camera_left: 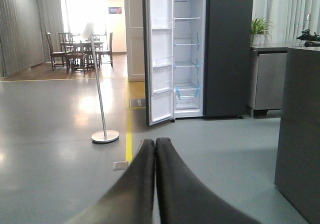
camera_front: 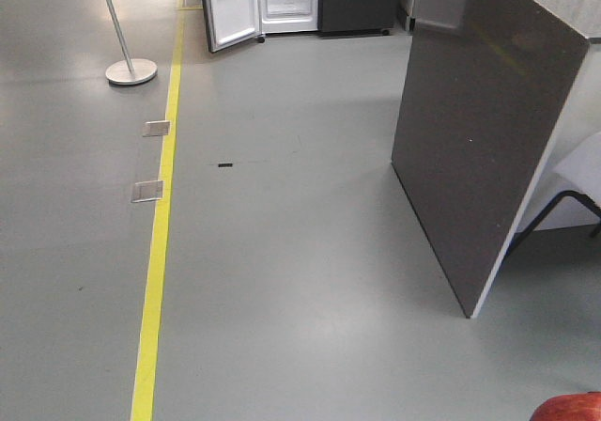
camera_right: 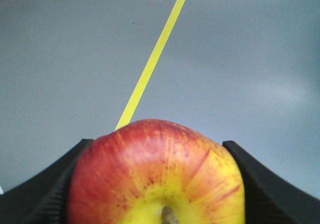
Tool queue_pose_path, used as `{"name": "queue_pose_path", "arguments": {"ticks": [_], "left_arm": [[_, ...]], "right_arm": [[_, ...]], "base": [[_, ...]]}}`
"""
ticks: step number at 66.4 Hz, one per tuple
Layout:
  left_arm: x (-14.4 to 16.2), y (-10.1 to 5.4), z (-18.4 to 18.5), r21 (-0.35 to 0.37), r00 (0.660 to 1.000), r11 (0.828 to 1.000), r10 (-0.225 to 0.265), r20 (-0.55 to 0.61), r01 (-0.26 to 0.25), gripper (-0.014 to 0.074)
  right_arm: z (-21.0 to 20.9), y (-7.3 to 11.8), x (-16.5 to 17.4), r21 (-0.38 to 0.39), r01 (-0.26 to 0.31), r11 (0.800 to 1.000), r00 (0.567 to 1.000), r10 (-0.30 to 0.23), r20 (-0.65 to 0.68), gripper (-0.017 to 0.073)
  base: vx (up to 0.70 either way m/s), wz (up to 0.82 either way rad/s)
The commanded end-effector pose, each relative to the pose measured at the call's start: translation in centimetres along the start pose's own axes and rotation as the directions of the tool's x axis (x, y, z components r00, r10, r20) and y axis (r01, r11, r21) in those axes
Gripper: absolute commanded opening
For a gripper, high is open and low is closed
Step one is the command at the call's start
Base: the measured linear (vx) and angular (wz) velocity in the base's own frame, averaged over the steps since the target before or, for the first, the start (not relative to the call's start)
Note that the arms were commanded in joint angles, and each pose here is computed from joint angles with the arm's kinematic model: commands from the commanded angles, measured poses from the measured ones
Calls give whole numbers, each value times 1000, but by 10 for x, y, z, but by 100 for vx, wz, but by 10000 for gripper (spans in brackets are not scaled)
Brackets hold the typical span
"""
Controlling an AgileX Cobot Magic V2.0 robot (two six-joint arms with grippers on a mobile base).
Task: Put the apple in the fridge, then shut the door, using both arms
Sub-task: 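Drive forward up to the open fridge door with the apple held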
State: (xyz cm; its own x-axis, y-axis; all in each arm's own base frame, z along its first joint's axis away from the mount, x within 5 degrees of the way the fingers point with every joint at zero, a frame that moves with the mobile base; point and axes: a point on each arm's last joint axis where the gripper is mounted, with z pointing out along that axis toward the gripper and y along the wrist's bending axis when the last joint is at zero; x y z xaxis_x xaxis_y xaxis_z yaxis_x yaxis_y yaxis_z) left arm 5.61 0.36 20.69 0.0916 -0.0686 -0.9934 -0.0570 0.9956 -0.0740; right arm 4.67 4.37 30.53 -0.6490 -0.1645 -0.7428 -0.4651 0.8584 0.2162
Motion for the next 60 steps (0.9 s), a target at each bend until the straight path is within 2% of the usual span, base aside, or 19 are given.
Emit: {"name": "queue_pose_path", "arguments": {"ticks": [1, 60], "left_arm": [[-13, -1, -2, 11, 994, 1000, -11, 107, 10, -6], [-13, -1, -2, 11, 994, 1000, -11, 107, 10, -6]], "right_arm": [[-4, 2, -12, -7, -3, 1000, 997, 4, 81, 97], [-4, 2, -12, -6, -3, 1000, 997, 3, 80, 97]], "base": [[22, 9], [29, 6]]}}
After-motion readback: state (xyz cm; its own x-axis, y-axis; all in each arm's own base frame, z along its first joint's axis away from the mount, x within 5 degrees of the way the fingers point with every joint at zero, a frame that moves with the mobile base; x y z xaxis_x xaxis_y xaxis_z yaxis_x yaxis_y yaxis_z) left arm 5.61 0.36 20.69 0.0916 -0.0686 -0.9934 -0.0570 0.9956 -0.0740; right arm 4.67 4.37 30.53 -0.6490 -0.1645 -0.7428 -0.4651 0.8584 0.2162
